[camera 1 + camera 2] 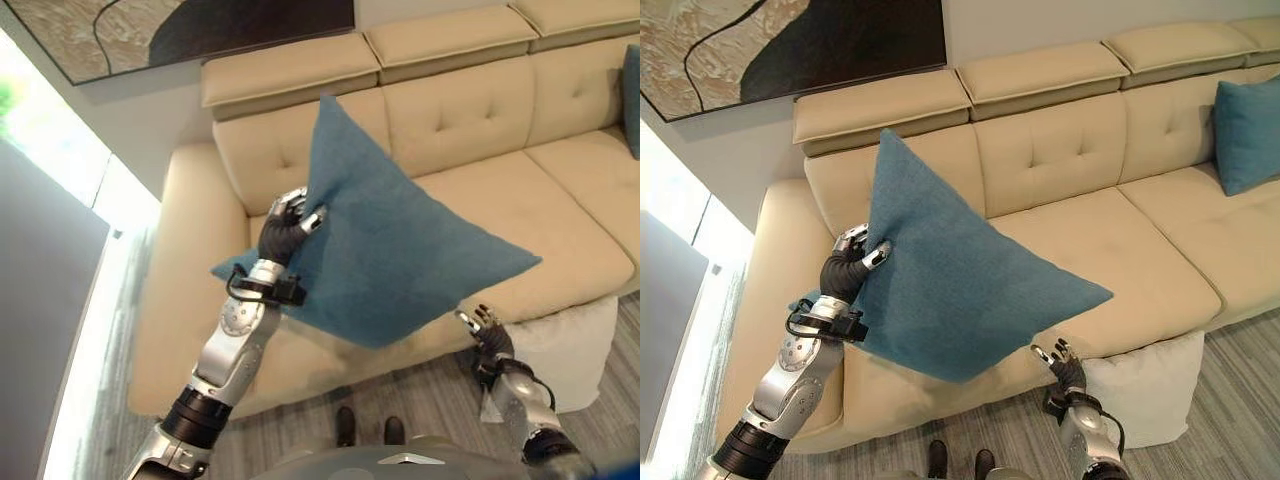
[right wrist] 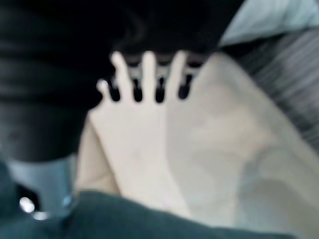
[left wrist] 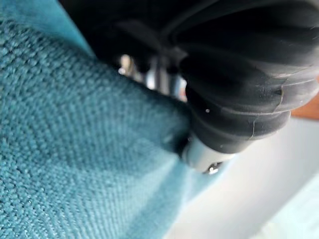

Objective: Pick up all the scattered cushions and arrange them neatly on the sofa.

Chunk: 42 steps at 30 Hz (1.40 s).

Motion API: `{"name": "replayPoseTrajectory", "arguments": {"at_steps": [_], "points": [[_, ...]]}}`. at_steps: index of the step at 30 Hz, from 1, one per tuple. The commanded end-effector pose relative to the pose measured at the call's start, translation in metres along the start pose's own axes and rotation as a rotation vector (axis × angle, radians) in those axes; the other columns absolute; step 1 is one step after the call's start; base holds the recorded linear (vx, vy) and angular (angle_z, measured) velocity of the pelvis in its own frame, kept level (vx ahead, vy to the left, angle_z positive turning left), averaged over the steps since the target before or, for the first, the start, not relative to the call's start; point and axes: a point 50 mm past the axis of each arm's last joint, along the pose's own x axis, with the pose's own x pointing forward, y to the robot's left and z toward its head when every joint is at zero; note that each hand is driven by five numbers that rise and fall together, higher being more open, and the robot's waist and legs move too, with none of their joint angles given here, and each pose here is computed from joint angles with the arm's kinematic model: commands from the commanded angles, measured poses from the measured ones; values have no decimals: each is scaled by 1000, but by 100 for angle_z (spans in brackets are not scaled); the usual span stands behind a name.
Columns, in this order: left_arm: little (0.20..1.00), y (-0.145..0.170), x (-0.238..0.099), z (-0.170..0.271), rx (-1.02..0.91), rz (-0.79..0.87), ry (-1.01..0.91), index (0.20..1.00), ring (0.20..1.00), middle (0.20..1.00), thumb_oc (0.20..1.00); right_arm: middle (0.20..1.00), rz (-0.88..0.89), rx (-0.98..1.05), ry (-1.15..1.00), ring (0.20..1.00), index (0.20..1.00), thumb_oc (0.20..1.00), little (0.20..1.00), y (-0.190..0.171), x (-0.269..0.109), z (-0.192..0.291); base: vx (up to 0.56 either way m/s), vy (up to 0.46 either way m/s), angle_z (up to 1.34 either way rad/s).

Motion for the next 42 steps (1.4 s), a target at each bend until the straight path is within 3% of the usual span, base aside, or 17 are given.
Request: {"name": "replayPoseTrajectory", "arguments": {"at_steps": [1, 5, 11, 22, 23, 24, 34, 42], "points": [[200, -29, 22, 72, -141, -172, -418, 200, 200, 200, 200, 1000, 60, 51, -165, 1000, 1000, 1000, 1000, 12, 8, 36, -6, -8, 12], [200, -38, 20, 77, -174, -241, -427, 200, 200, 200, 200, 1000, 268, 18, -336, 1000, 1000, 1000, 1000, 52, 7, 83, -9, -9, 9], [200, -40, 27, 71, -178, -216, -402, 200, 200, 200, 200, 1000, 555, 10, -503, 1000, 1000, 1000, 1000, 112, -15, 123, -6, -1, 7], [200, -31, 33, 50, -197, -119, -330, 200, 200, 200, 200, 1000, 946, 146, -629, 1000, 1000, 1000, 1000, 176, -65, 149, 0, 0, 0], [200, -28, 33, 48, -189, -106, -321, 200, 200, 200, 200, 476, 970, 152, -639, 476, 476, 476, 476, 178, -68, 152, 0, 0, 0], [200, -26, 33, 46, -183, -95, -313, 200, 200, 200, 200, 200, 984, 155, -649, 200, 200, 200, 200, 179, -71, 154, 0, 0, 0], [200, -5, 29, 15, -127, 24, -183, 200, 200, 200, 200, 200, 971, 139, -703, 200, 200, 200, 200, 167, -79, 156, -2, 0, -1], [200, 11, 4, -21, -127, 135, -23, 200, 200, 200, 200, 200, 640, 11, -703, 200, 200, 200, 200, 116, -60, 140, -14, -10, -3]]}}
